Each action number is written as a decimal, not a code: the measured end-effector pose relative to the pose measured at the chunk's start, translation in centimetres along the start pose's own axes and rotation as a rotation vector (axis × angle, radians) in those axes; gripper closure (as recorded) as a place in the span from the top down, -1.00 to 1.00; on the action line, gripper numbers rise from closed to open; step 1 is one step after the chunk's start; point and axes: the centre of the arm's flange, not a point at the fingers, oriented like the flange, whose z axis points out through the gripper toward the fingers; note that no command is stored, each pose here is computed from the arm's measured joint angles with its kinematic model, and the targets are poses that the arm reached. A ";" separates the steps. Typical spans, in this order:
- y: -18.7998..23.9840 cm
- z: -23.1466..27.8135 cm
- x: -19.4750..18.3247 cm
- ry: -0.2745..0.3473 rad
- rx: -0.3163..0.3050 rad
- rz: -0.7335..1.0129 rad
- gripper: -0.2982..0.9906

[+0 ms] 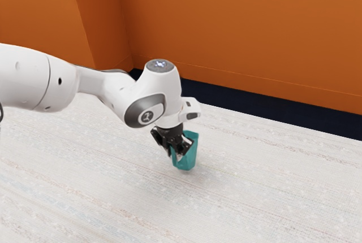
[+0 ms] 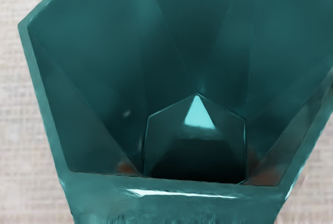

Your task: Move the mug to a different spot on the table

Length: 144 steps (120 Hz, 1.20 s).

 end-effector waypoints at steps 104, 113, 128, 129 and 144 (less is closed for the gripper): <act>-6.2 -4.8 -3.0 0.090 0.196 -0.040 -0.65; -7.3 -5.0 -3.5 0.087 0.197 -0.062 -0.66; -8.2 -5.7 -3.8 0.101 0.208 -0.074 -0.67; -8.3 -5.8 -3.8 0.102 0.208 -0.074 -0.67; -8.5 -5.6 -5.5 0.130 0.197 -0.070 -0.67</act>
